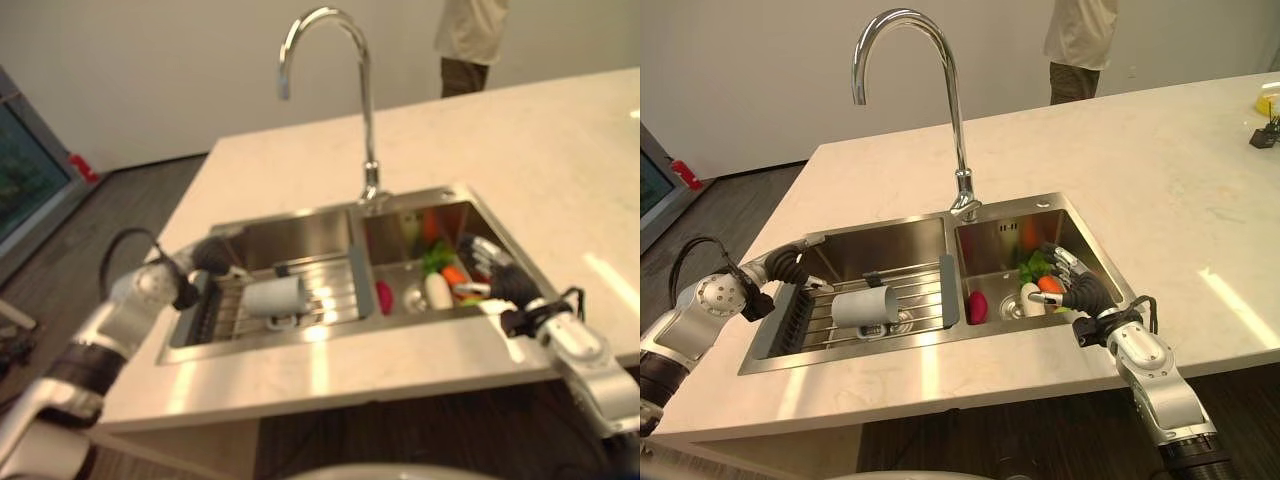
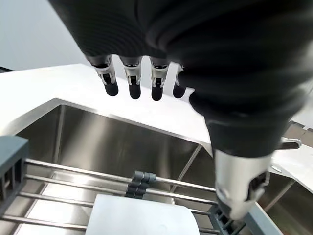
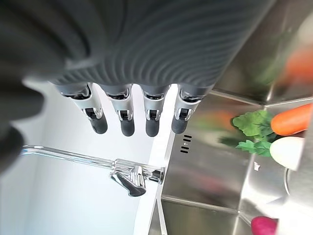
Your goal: Place the dishes in the dishwasher.
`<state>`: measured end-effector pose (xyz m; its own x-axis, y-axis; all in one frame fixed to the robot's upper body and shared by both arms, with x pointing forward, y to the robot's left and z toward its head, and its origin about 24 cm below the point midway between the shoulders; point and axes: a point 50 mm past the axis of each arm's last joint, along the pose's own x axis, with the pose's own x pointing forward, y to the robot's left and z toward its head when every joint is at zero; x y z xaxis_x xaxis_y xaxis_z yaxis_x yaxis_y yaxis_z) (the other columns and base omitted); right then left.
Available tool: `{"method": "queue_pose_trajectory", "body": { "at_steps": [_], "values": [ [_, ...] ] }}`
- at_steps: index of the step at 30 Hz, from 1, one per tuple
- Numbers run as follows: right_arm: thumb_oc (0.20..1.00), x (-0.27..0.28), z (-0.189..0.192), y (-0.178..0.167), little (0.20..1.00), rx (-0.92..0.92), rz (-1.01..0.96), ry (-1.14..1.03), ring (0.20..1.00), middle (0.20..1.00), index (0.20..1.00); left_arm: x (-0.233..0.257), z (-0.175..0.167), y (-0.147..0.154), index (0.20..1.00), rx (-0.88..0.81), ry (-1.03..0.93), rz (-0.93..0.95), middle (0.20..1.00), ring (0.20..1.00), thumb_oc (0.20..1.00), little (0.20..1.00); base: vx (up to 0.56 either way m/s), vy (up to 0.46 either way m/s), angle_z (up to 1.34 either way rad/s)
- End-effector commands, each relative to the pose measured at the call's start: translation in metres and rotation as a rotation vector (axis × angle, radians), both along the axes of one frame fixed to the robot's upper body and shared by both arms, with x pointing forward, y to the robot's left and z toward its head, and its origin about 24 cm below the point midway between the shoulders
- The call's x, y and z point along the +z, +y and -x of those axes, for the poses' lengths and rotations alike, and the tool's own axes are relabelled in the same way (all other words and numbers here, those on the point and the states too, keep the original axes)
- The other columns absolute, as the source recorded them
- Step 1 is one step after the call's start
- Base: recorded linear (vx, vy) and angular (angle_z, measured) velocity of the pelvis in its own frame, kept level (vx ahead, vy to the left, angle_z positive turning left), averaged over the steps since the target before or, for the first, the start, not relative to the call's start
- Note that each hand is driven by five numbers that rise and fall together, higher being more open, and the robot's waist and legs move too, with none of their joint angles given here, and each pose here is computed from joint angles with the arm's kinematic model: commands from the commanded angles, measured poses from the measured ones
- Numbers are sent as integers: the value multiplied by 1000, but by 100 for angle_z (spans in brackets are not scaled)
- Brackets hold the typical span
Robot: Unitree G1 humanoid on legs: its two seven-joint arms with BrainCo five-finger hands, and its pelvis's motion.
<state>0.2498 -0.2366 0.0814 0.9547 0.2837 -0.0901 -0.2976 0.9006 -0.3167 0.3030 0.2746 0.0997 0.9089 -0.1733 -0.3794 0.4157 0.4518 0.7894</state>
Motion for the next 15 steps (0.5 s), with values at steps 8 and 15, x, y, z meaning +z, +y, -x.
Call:
{"method": "queue_pose_trajectory", "body": {
  "at_steps": [8,15],
  "values": [
    [1000,39,-16,14,1000,87,-82,-184,1000,1000,1000,-9,-15,-13,1000,3,38,-18,1000,1000,1000,1000,1,20,-5],
    [1000,39,-17,15,1000,96,-74,-188,1000,1000,1000,-26,-15,-10,1000,16,60,-75,1000,1000,1000,1000,-12,6,-7]
  ]
}}
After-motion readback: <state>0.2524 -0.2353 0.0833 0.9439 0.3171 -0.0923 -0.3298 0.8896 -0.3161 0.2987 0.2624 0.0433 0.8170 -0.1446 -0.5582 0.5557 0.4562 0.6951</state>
